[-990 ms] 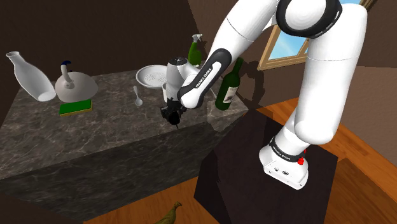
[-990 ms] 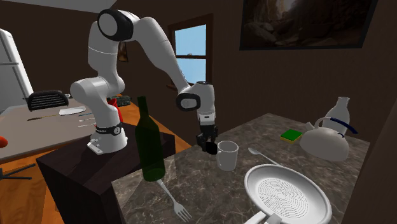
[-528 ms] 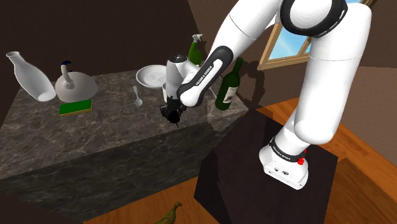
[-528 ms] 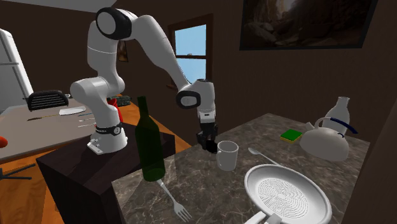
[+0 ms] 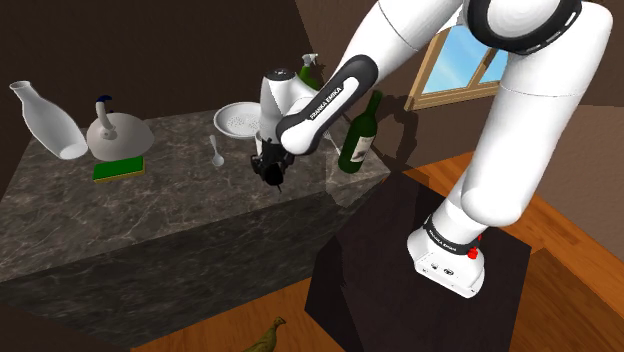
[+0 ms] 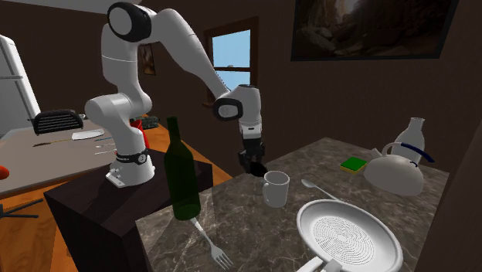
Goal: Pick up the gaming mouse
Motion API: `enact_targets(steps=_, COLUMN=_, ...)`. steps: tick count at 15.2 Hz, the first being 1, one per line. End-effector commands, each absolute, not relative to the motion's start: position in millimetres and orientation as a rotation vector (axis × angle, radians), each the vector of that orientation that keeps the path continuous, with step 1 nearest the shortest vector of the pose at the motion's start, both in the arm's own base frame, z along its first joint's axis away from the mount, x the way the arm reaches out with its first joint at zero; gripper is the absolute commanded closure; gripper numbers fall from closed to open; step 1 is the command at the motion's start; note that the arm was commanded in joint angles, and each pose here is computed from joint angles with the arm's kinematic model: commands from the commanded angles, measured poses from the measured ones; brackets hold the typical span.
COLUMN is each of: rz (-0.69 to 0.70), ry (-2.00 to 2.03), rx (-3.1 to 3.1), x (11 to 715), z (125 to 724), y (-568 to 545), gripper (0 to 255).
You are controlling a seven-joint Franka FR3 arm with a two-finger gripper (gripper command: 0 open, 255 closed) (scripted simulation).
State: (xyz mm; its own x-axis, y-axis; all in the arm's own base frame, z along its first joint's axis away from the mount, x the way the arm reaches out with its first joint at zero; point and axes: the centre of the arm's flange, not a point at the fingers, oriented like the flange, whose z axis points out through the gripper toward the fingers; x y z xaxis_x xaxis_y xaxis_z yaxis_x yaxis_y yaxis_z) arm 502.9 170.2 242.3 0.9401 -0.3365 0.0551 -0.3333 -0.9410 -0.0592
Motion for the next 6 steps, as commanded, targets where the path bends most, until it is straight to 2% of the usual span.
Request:
enact_targets(steps=1, rz=-0.099, ry=0.526, rx=-3.046, x=503, z=252, y=171, gripper=255)
enact_targets(steps=6, rz=-0.099, ry=0.526, rx=-3.046, x=503, z=269, y=171, gripper=255)
